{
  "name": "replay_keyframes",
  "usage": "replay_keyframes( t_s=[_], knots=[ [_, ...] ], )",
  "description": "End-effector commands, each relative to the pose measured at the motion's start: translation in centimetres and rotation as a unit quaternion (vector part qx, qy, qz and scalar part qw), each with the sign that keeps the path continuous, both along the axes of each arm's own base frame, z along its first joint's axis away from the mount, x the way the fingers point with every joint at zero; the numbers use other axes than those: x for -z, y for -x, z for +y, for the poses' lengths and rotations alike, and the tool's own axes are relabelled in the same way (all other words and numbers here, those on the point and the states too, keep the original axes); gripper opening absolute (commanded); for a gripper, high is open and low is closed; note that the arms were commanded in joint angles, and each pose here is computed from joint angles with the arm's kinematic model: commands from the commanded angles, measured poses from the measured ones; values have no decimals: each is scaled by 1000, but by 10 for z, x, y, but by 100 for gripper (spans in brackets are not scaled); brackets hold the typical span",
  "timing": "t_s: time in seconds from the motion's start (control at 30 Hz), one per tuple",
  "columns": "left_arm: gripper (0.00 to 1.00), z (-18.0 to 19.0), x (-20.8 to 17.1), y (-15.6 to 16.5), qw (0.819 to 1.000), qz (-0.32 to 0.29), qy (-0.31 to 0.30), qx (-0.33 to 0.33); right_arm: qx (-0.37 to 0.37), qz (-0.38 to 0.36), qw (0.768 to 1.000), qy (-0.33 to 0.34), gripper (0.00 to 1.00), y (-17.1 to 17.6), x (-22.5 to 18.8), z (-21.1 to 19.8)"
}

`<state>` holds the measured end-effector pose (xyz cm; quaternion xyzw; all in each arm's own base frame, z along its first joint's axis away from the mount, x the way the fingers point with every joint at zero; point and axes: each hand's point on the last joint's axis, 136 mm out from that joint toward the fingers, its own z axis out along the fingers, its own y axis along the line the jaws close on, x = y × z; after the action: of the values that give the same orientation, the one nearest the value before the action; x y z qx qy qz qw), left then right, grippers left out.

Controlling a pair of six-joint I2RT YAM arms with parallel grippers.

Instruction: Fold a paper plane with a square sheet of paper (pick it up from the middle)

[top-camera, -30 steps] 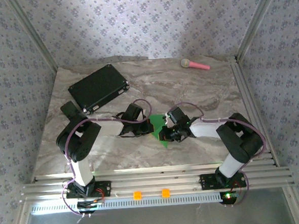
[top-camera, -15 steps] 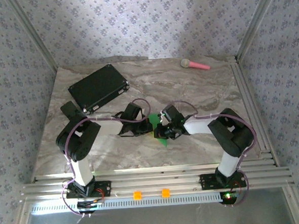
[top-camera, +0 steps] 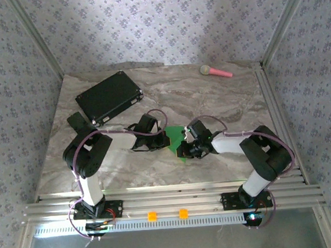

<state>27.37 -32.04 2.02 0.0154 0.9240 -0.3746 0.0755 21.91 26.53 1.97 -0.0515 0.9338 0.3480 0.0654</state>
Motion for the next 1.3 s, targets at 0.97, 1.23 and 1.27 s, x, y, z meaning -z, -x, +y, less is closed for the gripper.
replay_keyframes(
  t_s=[0.97,1.23,1.27],
  knots=[
    [25,29,-45,-2,993,-49,-14,-110,75,-126,989,10,27,-40,-41,-52],
    [51,59,-58,-15,993,-39,16,-110,66,-140,987,-47,37,-45,-55,-37],
    [52,61,-55,-16,993,-30,21,-110,65,-139,987,-49,38,-46,-54,-35]
  ],
)
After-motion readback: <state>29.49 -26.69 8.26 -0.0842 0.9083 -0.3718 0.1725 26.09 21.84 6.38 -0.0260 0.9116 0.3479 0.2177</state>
